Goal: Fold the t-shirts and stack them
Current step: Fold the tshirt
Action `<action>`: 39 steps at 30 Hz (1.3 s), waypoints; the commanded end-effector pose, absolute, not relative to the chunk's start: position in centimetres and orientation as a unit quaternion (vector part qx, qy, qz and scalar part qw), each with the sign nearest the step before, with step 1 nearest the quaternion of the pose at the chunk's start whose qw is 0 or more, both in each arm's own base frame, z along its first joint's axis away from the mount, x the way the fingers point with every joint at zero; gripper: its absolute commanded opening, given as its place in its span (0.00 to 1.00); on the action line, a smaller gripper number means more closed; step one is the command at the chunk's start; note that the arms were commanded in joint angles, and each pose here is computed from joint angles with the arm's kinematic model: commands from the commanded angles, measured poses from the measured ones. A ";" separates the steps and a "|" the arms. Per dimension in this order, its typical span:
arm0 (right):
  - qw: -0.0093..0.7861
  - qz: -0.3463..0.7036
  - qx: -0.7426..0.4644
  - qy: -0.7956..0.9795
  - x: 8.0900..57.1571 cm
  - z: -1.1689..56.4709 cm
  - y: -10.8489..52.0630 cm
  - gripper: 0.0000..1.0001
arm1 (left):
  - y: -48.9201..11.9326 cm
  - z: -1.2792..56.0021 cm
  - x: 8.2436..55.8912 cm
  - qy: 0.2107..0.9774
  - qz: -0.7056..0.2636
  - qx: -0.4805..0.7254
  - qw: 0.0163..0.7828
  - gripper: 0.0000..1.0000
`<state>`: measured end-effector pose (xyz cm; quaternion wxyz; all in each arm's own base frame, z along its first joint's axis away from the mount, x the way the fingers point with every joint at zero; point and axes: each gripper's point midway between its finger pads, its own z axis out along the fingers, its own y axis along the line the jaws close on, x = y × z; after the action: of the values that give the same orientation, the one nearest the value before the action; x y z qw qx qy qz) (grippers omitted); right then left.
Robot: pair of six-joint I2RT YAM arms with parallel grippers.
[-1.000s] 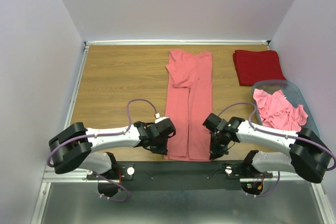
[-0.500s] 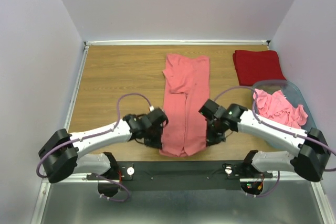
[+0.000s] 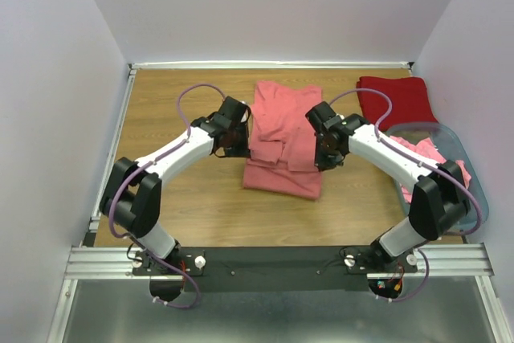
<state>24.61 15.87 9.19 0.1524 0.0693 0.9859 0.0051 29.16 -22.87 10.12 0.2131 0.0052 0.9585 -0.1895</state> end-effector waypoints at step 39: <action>0.205 -0.048 0.030 0.977 32.7 3.6 15.0 0.01 | -21.7 3.8 36.4 0.957 -0.134 -0.026 0.254 0.10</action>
<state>32.49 16.07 4.64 0.2014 0.0252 0.9789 -0.0243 35.46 -22.64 4.69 0.2409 -0.0153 0.9579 -0.1555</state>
